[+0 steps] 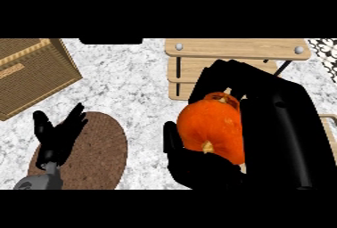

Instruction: Pick the squash from the tray and place it in the tiered shelf

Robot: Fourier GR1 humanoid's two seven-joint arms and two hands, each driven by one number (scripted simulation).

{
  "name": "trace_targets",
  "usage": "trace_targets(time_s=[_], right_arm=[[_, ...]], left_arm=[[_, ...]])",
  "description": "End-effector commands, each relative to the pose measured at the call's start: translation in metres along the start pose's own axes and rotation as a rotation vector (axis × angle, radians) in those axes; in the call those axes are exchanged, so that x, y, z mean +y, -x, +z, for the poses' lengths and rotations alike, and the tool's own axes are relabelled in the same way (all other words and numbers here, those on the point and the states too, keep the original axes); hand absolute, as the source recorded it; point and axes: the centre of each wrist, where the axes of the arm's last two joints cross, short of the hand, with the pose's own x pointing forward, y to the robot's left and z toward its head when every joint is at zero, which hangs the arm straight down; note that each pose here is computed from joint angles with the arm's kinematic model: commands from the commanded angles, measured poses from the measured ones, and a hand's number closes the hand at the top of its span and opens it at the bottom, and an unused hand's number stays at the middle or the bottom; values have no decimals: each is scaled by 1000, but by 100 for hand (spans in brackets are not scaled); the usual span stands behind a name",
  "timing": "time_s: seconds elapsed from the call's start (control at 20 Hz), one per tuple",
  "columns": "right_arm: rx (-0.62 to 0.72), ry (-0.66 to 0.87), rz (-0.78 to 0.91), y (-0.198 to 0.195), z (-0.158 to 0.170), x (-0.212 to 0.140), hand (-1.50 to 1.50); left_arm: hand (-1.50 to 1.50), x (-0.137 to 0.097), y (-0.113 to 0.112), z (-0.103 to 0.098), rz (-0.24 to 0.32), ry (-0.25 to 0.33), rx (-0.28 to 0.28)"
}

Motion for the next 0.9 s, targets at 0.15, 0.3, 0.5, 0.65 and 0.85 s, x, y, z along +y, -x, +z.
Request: trace_targets(time_s=[0.15,0.3,0.5,0.65,0.85], right_arm=[[181,41,26,-24,-56,-37,150],[196,64,44,-15,-76,-61,150],[186,30,43,-14,-111,-74,150],[197,1,51,10,-136,-86,150],[185,-65,105,21,-153,-80,150]], left_arm=[[0,-2,9,1,11,-12,29],[0,1,6,2,9,1,31],[0,-8,19,-4,-2,-18,33],[0,-5,13,3,16,-12,27],[0,10,6,4,24,-3,38]])
